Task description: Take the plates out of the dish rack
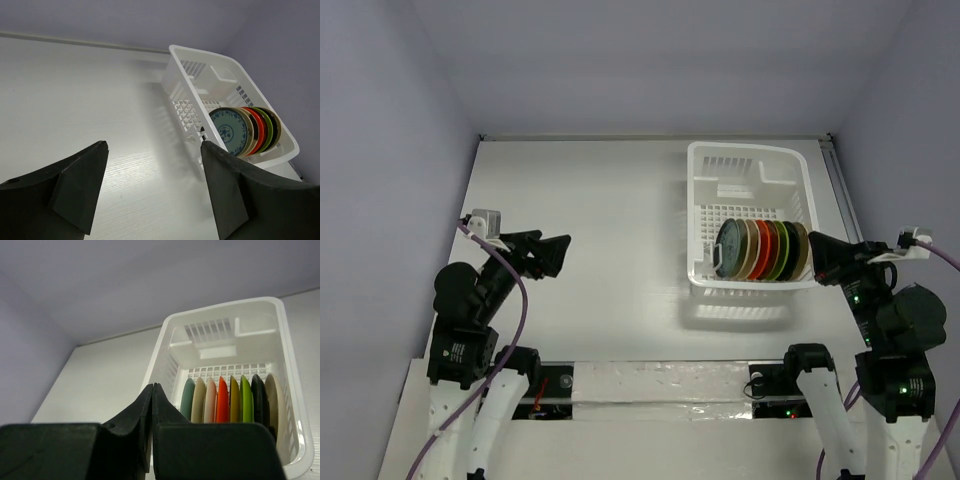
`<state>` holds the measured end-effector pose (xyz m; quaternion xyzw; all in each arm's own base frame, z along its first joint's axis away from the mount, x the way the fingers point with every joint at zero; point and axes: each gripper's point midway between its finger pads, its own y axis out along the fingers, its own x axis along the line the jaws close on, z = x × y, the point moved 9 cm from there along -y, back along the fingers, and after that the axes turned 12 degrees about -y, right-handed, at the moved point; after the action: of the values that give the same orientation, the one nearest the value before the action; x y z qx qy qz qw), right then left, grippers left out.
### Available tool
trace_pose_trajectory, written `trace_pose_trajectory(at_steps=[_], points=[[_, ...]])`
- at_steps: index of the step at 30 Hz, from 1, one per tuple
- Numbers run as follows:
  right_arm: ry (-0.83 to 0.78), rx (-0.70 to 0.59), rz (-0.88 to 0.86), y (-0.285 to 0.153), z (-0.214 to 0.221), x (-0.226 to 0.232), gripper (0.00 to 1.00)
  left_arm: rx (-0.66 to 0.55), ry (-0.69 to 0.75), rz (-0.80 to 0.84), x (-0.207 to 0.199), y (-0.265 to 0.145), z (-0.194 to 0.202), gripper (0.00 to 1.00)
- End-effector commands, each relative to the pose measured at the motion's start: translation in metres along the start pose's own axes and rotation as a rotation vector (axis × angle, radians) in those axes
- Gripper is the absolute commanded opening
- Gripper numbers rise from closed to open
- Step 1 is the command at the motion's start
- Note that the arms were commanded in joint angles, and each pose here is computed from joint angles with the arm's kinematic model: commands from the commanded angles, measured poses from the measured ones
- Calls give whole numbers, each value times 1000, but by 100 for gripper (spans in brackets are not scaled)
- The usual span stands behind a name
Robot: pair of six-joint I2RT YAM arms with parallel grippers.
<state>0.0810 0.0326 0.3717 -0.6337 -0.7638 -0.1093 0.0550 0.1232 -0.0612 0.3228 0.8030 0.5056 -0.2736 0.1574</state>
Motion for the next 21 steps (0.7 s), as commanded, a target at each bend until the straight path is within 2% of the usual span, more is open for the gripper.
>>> trace_pose_trajectory(at_steps=[1,5,7,8,9,11,14,15,16,17,21], points=[[-26,1,-67,-1,-5,6,2,-9,23,15,-2,0,-2,73],[-23,48,-47,8,1,2,0,-25,4,-28,1,0,-3,73],[-4,78,-47,19,7,0,0,-18,-14,-24,1,1,-2,65],[16,77,-58,25,7,1,0,4,-18,-10,0,2,0,59],[28,102,-65,32,12,0,0,7,-15,1,-1,3,0,47],[49,159,-77,49,20,-3,0,-5,-5,-1,-2,2,-2,39],[59,226,-32,65,36,-11,0,-26,-3,-61,3,6,-7,19],[60,247,-39,68,40,-10,0,-23,-8,-83,5,9,-7,7],[57,266,-10,72,46,-12,0,-22,-11,-95,7,12,-8,3],[58,304,0,78,53,-13,0,-4,-20,-107,10,19,-6,0],[-2,397,89,94,75,-1,0,10,-28,-94,18,31,2,0]])
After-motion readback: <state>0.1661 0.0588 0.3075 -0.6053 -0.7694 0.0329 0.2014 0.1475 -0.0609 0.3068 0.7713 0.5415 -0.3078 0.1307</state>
